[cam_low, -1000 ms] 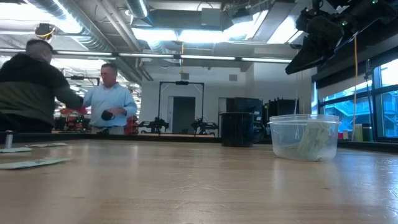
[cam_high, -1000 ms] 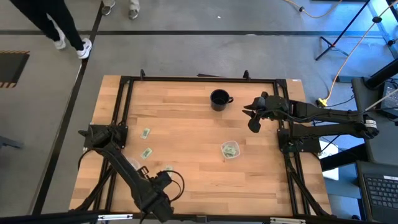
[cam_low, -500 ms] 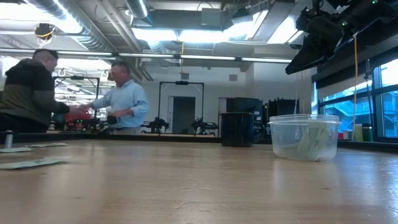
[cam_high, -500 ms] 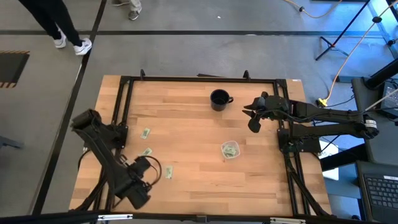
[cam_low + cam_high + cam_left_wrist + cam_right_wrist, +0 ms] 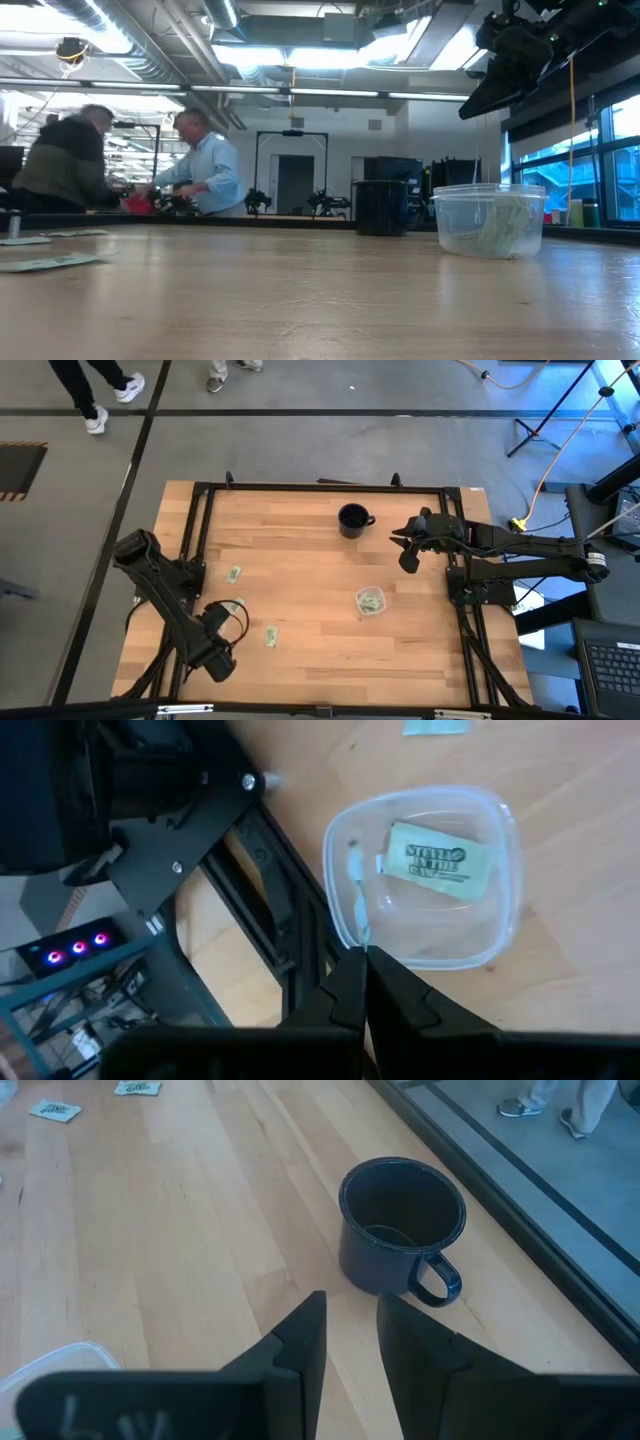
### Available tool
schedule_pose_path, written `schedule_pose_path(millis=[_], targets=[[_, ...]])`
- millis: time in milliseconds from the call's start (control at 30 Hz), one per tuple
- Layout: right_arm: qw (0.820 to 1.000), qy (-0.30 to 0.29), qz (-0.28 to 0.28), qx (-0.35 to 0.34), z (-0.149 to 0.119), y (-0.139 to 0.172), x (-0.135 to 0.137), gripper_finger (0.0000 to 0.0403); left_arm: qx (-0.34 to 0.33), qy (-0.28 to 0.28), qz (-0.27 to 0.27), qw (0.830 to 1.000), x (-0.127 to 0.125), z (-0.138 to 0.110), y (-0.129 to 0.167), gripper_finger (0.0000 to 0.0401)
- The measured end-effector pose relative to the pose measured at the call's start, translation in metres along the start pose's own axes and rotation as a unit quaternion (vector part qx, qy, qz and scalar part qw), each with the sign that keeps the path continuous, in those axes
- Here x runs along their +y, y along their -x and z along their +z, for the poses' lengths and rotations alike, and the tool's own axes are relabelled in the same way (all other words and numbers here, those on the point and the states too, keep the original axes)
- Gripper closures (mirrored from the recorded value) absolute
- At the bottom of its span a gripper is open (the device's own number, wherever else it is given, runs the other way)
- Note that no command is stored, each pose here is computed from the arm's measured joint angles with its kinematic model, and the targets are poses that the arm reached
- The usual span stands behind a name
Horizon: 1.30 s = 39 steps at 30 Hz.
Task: Pick and place Stevia / Truvia into bins
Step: Put the stevia packet into the left transparent container, then put the middle stevia packet into the left transparent container
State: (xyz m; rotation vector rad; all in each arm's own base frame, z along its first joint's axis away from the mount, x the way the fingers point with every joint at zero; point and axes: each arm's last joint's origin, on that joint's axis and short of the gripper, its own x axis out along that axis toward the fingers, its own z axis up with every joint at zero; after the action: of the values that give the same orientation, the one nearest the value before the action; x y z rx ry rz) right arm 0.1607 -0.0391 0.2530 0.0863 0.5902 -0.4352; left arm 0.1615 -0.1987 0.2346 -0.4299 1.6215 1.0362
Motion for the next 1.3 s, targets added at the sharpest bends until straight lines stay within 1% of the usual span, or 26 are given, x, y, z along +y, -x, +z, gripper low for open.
schedule_pose_path(millis=[100,267,333,400,500,700,1000,1133,1300], targets=[[1.0,0.0,0.0,0.0,0.0,0.0,0.0,0.0308,0.007,0.005,-0.008,1.0,-0.004,0.003,-0.006,0.0399],[1.0,0.0,0.0,-0.001,0.0,0.0,0.0,0.0308,0.023,-0.006,-0.028,0.999,-0.013,0.011,-0.022,0.0399],[1.0,0.0,0.0,-0.001,0.0,0.0,0.0,0.0308,0.043,-0.01,-0.02,0.999,-0.013,0.014,-0.029,0.0399],[1.0,0.0,0.0,-0.001,0.0,0.0,0.0,0.0308,0.047,-0.016,-0.016,0.999,-0.013,0.017,-0.032,0.0399],[1.0,0.0,0.0,0.0,0.0,0.0,0.0,0.0308,0.04,-0.025,-0.016,0.999,-0.013,0.02,-0.033,0.0399],[1.0,0.0,0.0,0.0,0.0,0.0,0.0,0.0308,0.044,-0.017,-0.017,0.999,-0.014,0.025,-0.032,0.0398],[1.0,0.0,0.0,0.001,0.0,0.0,0.0,0.0308,0.046,-0.014,-0.022,0.999,-0.015,0.026,-0.032,0.0396],[1.0,0.0,0.0,0.001,0.0,0.0,0.0,0.0308,0.049,-0.014,-0.025,0.998,-0.016,0.026,-0.032,0.0382],[1.0,0.001,0.0,0.004,-0.001,0.0,0.0,0.0308,0.049,-0.016,-0.033,0.998,-0.017,0.026,-0.032,0.0346]])
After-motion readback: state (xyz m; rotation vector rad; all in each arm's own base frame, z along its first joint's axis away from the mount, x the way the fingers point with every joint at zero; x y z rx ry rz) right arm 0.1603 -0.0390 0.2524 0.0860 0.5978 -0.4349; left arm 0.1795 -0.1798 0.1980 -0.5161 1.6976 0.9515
